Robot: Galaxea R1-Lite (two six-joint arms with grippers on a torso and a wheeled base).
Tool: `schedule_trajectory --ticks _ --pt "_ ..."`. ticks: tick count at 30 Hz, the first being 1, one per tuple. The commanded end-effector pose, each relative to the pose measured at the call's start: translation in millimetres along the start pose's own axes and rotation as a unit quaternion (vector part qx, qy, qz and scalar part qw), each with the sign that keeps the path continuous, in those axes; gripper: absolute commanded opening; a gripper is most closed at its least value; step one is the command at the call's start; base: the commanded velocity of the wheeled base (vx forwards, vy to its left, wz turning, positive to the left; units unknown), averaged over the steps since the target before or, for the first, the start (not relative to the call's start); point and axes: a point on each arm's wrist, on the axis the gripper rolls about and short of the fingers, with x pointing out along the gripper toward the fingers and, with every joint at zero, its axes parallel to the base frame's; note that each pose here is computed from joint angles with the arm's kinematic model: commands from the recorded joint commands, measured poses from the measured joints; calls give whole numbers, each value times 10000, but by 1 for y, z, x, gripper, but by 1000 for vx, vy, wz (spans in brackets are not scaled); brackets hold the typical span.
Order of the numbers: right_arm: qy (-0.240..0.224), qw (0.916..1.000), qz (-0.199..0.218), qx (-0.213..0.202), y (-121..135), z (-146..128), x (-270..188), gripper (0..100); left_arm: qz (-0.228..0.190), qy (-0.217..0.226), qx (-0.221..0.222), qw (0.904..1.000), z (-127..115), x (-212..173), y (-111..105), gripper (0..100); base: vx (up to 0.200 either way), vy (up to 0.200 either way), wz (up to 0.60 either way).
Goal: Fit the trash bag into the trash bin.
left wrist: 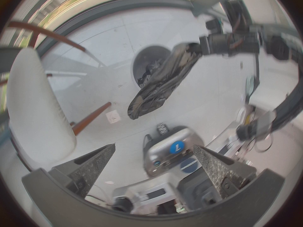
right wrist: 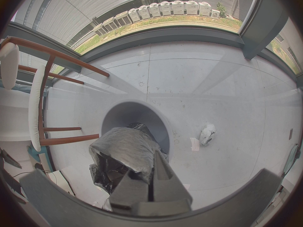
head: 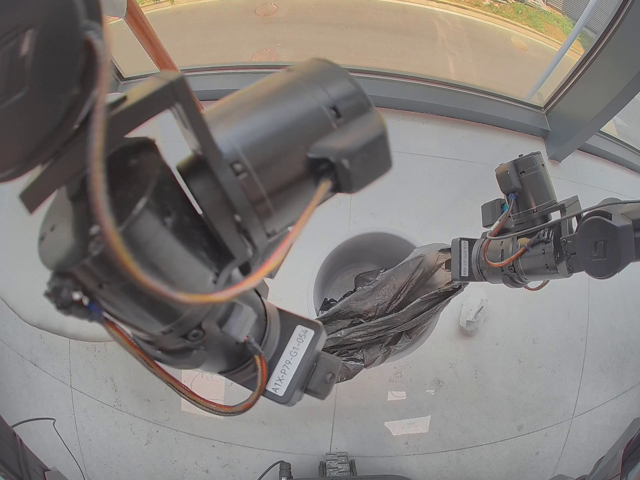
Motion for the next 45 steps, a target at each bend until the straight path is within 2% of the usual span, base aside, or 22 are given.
schedule_trajectory --ticks 1,2,4,7,8,10,12,15,17,18,21,22,25,27,29,32,35,38,42,44,45 --pt "-82 9999 7 58 -6 -6 -21 0 -1804 -4403 -258 8792 -37 48 84 100 0 0 0" --pt "-68 10000 2 56 -6 -7 -21 0 -1686 -4615 -240 8707 -27 58 89 100 0 0 0" --pt "-57 10000 12 58 -6 -8 -21 0 -1525 -4628 -535 8716 -9 74 90 100 0 0 0" --pt "-125 9999 24 110 -6 -4 -22 0 -1527 -4915 -910 8525 10 62 88 100 0 0 0" --pt "-146 9998 33 143 -5 -3 -22 0 -1571 -4929 -959 8504 12 61 87 100 0 0 0" --pt "-318 9989 116 328 -3 4 -25 0 -1662 -4803 -1123 8539 16 71 85 100 0 0 0" --pt "-464 9977 200 454 -1 8 -27 0 -1836 -4774 -1099 8522 17 76 83 100 0 0 0" --pt "-630 9963 275 507 -1 11 -33 0 -2222 -4830 -915 8420 19 84 81 100 0 0 0" --pt "-635 9963 284 499 -1 10 -34 0 -2255 -4859 -906 8395 20 88 82 100 0 0 0" --pt "-659 9961 304 510 -2 10 -37 0 -2252 -4932 -1005 8342 23 96 88 100 0 0 0" --pt "-693 9957 342 510 -2 9 -43 0 -2403 -4889 -1244 8293 22 108 90 100 0 0 0" --pt "-706 9954 390 510 -2 10 -45 0 -2647 -4961 -1274 8171 22 111 89 100 0 0 0" --pt "-684 9950 516 503 -2 11 -46 0 -3064 -4981 -987 8052 20 128 89 100 0 0 0" --pt "-683 9951 496 516 -4 10 -46 0 -3210 -4868 -908 8073 17 133 88 100 0 0 0" --pt "-683 9953 481 497 -3 10 -47 0 -3224 -4733 -847 8154 15 142 92 100 0 0 0" --pt "-759 9946 518 482 -2 11 -53 0 -3292 -4585 -728 8222 18 156 100 100 0 0 0" --pt "-804 9942 529 479 -2 13 -54 0 -3427 -4651 -435 8151 22 164 112 100 0 0 0" --pt "-815 9940 542 480 -2 13 -55 0 -3357 -4774 -179 8119 26 175 120 100 0 0 0" --pt "-779 9943 529 507 -3 11 -55 0 -3005 -4935 391 8152 32 186 116 100 0 0 0" --pt "-773 9942 542 509 -2 11 -55 0 -2882 -4858 624 8228 31 189 111 100 0 0 0" --pt "-773 9942 542 509 -2 11 -55 0 -2882 -4858 624 8228 31 189 111 100 0 0 0"
